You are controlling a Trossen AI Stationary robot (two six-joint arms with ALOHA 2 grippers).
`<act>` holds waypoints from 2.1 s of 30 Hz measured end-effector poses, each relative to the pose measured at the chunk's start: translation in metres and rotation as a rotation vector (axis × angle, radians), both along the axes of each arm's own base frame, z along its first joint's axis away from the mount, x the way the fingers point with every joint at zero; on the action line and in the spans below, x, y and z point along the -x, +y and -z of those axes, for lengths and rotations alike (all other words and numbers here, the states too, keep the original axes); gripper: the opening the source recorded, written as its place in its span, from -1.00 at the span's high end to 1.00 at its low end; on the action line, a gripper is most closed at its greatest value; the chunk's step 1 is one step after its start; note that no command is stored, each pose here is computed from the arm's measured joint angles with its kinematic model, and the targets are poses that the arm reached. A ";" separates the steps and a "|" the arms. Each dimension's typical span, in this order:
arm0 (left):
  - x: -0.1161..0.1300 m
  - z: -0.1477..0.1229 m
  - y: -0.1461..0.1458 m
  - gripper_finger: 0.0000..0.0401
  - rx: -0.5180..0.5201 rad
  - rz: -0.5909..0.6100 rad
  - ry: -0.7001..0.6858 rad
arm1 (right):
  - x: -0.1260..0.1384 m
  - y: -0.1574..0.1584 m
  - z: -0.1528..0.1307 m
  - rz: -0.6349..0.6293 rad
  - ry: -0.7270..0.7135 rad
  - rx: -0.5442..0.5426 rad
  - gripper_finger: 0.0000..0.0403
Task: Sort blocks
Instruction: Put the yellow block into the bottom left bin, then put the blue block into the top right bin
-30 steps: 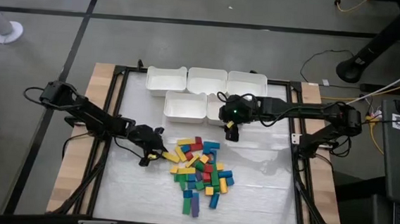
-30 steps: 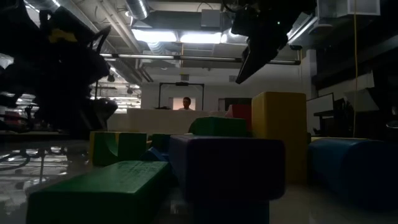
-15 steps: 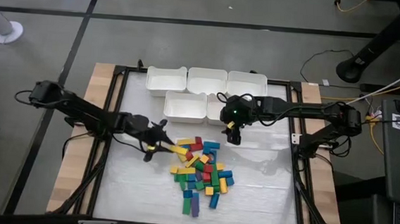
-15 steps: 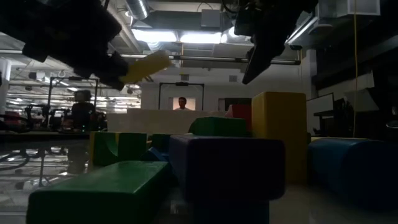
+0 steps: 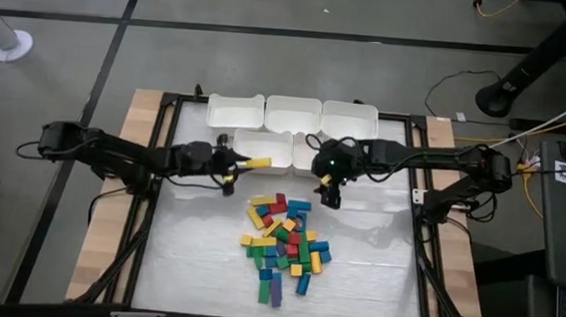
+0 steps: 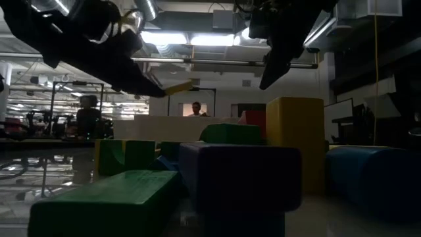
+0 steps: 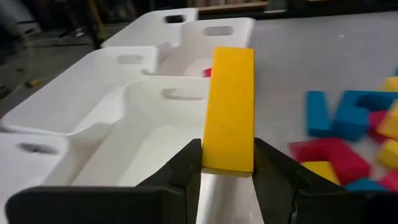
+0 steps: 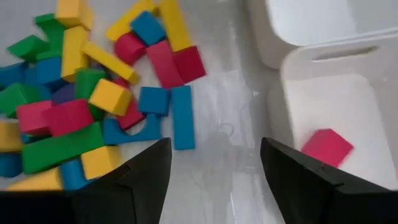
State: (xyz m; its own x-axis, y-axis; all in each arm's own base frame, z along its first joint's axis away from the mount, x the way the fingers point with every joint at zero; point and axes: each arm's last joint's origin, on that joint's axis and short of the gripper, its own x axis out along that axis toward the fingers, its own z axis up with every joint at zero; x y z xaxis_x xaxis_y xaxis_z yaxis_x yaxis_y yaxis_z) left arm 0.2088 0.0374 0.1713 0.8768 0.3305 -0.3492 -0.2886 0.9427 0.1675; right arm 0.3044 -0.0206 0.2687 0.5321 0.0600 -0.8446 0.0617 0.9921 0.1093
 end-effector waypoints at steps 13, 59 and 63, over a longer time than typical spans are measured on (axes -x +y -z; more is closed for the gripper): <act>0.004 0.000 0.017 0.28 0.001 -0.081 0.005 | -0.004 0.051 0.008 -0.090 0.019 0.134 -0.23; 0.004 0.001 0.016 0.09 0.097 -0.116 -0.030 | 0.036 0.179 0.082 -0.309 0.055 0.082 -0.23; 0.004 0.001 0.016 0.09 0.097 -0.116 -0.030 | 0.037 0.179 0.089 -0.307 0.035 0.074 -0.23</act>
State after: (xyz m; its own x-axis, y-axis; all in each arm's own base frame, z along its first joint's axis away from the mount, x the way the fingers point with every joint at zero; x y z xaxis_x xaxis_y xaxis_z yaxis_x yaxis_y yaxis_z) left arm 0.2049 0.0535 0.1704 0.8455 0.3958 -0.3585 -0.3996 0.9142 0.0670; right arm 0.2670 0.1584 0.1799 0.4688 0.1515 -0.8702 -0.2398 0.9700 0.0397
